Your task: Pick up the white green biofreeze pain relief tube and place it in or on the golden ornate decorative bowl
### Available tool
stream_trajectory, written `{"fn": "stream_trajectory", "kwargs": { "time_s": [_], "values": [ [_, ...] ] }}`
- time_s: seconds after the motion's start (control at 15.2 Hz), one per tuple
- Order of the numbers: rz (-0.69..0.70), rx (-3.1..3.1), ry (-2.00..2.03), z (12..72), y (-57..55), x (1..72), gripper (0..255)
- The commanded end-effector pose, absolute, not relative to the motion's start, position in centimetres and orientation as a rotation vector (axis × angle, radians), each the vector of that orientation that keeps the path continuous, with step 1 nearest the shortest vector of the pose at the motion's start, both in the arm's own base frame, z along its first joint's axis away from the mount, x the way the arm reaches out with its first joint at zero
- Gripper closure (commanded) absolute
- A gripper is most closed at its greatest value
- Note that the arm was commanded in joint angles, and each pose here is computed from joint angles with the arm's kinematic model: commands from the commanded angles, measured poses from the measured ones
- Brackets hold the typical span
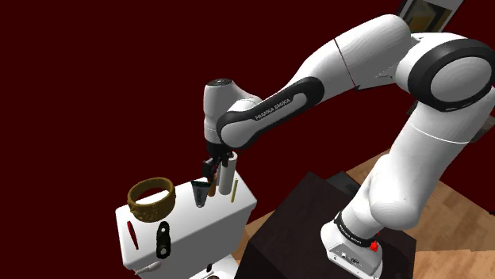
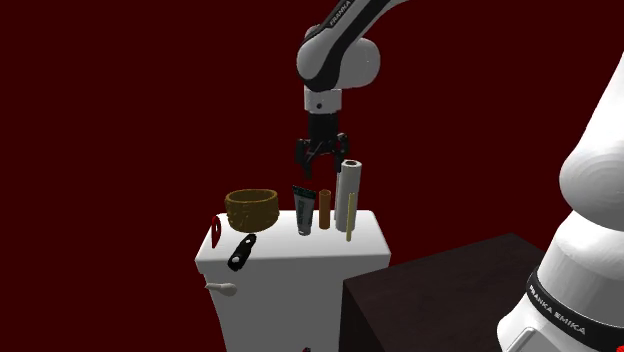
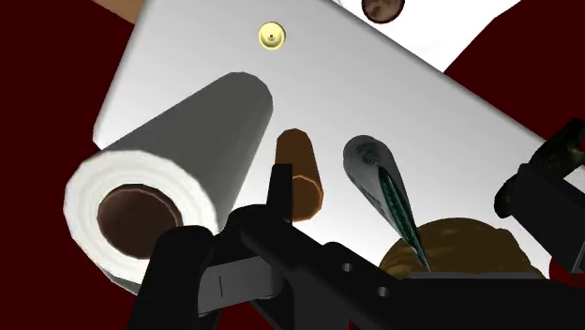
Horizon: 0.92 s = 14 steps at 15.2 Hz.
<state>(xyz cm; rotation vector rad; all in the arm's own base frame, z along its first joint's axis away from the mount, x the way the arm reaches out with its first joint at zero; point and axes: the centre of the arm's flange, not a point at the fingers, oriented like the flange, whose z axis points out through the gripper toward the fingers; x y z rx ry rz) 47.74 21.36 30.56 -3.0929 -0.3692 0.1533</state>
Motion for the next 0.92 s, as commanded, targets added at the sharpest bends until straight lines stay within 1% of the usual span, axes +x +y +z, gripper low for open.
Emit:
{"fn": "stream_trajectory", "kwargs": {
  "time_s": [0.0, 0.53, 0.86],
  "values": [
    [0.153, -3.089, -0.394, 28.7, 22.6, 49.0, 0],
    [0.152, -3.087, -0.404, 24.2, 23.2, 49.1, 0],
    [0.152, -3.087, -0.404, 23.9, 23.2, 49.0, 0]
  ]
}}
